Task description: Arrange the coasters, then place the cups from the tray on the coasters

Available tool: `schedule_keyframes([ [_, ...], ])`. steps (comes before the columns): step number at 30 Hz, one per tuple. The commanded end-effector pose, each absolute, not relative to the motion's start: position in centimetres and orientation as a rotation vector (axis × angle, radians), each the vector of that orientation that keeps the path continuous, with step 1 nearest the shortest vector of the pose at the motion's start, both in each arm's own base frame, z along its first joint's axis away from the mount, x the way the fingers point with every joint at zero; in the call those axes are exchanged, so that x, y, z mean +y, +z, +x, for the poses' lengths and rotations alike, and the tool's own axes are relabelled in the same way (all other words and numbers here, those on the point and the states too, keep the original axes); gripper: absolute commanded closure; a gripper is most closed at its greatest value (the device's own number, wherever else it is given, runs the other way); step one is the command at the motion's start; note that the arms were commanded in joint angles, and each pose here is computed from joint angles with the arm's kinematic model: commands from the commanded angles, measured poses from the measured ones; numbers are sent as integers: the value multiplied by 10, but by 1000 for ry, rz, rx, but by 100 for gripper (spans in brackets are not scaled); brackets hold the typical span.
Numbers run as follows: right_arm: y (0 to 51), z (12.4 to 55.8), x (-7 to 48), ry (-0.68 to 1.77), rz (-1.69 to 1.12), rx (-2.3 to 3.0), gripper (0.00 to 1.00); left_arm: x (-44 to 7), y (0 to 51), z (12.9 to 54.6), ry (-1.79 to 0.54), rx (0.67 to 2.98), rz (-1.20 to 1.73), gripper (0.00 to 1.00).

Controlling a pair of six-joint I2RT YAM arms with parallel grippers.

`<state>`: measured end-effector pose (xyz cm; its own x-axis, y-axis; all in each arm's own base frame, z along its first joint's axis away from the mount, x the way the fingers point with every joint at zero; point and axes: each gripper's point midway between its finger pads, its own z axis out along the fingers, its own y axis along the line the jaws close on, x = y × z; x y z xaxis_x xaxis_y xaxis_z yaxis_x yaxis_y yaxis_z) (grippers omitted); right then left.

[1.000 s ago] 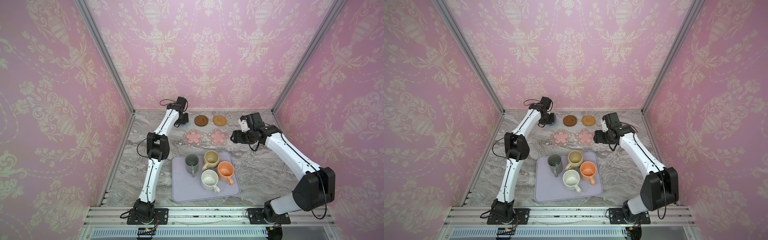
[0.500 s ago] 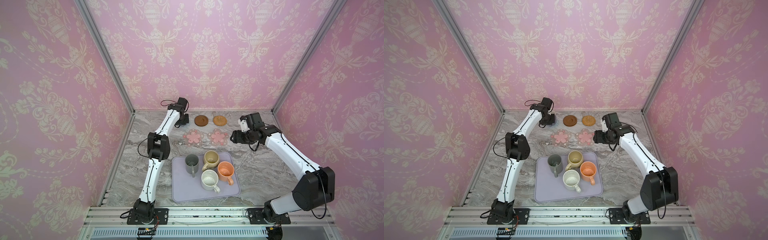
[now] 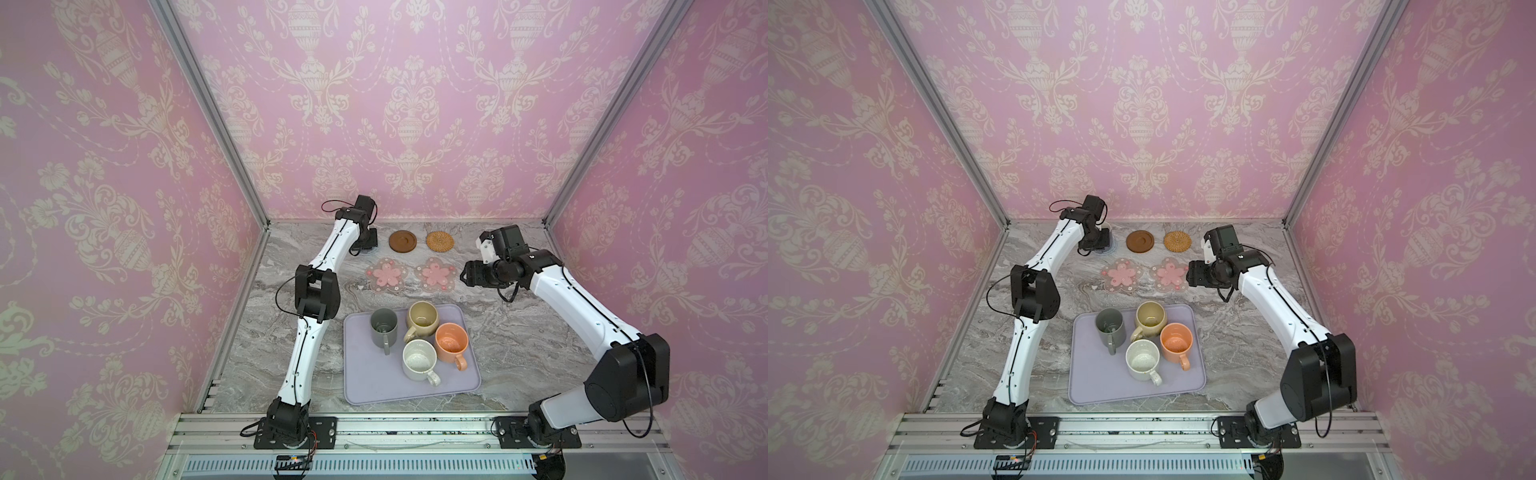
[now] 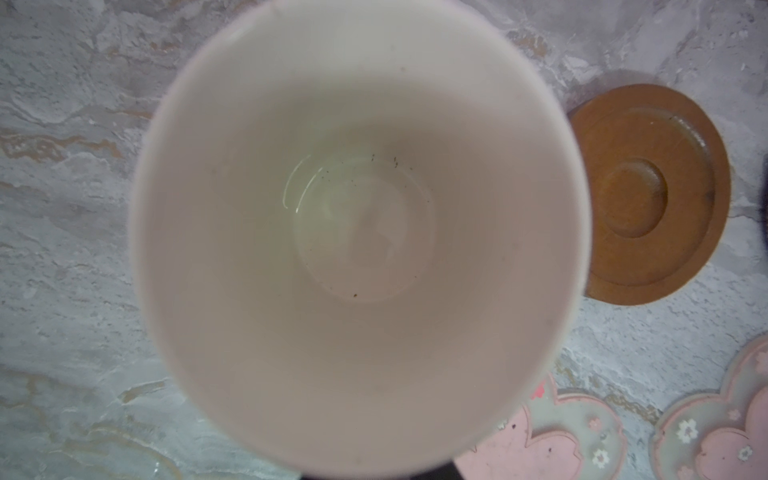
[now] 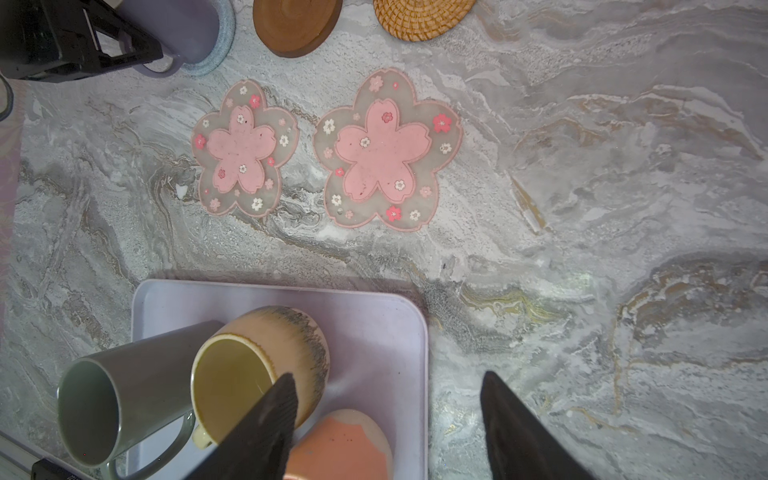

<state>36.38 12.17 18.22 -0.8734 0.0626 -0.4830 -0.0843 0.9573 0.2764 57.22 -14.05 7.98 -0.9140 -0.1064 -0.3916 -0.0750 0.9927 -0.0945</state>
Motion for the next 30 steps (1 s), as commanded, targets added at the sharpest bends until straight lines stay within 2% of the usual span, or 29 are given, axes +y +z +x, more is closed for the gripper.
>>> schedule_keyframes([
  [1, 181, 361, 120, 409, -10, 2602, 28, -142, 97, 575, -89, 2691, -157, 74],
  [5, 184, 362, 122, 425, -8, 2598, 28, -143, 102, 575, -94, 2683, -151, 69],
  [22, 187, 353, 121, 448, 12, 2586, 29, -138, 114, 563, -61, 2703, -138, 61],
  [30, 186, 345, 121, 460, 23, 2585, 29, -141, 140, 553, -42, 2676, -98, 59],
])
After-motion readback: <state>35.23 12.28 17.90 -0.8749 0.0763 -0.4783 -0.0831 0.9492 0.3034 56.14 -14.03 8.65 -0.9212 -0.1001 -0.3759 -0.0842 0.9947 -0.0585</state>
